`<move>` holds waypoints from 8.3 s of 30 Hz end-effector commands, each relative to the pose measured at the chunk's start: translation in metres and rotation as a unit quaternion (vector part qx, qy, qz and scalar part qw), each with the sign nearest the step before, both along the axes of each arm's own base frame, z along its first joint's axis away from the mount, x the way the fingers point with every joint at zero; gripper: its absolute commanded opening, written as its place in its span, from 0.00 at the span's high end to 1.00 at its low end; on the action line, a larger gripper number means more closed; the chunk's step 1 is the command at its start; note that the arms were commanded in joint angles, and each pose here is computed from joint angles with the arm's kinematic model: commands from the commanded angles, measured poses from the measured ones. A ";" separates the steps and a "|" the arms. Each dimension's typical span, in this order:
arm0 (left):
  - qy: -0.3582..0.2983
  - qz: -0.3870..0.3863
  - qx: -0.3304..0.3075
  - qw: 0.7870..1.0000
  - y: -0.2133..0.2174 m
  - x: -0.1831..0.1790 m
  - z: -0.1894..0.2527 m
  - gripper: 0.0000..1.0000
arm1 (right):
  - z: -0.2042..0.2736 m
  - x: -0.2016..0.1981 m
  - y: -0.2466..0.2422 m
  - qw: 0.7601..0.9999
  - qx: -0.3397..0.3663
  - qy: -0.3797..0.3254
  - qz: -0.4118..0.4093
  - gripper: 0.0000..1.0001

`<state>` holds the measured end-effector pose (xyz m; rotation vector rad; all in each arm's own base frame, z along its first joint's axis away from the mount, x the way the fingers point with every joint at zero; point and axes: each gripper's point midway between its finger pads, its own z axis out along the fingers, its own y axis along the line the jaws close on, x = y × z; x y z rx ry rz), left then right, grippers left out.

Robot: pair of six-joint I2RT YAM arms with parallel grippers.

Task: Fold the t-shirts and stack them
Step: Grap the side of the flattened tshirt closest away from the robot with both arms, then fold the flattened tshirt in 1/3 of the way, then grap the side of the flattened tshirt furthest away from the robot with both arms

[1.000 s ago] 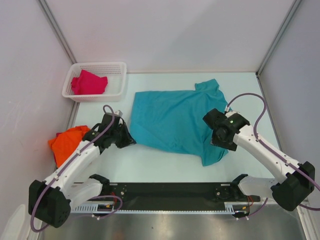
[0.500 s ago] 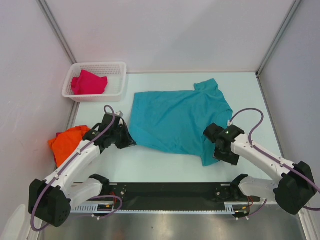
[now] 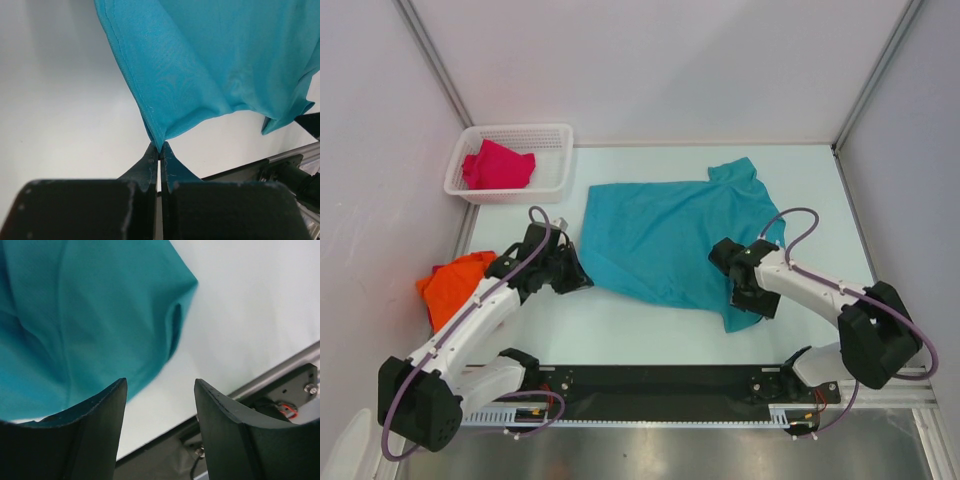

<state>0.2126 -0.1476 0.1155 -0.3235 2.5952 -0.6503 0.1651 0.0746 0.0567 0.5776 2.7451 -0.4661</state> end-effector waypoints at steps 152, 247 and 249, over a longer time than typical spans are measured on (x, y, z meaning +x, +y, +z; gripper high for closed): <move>0.007 0.034 -0.080 0.996 0.030 0.120 0.018 0.99 | 0.093 0.154 -0.049 0.981 -0.022 -0.193 -0.010 1.00; -0.077 0.042 -0.097 0.991 0.059 0.309 -0.009 0.00 | 0.016 0.449 -0.065 0.854 0.432 -0.286 -0.053 0.48; -0.062 0.046 -0.094 0.993 0.059 0.310 -0.018 0.01 | 0.009 0.452 -0.061 0.854 0.434 -0.282 -0.052 0.48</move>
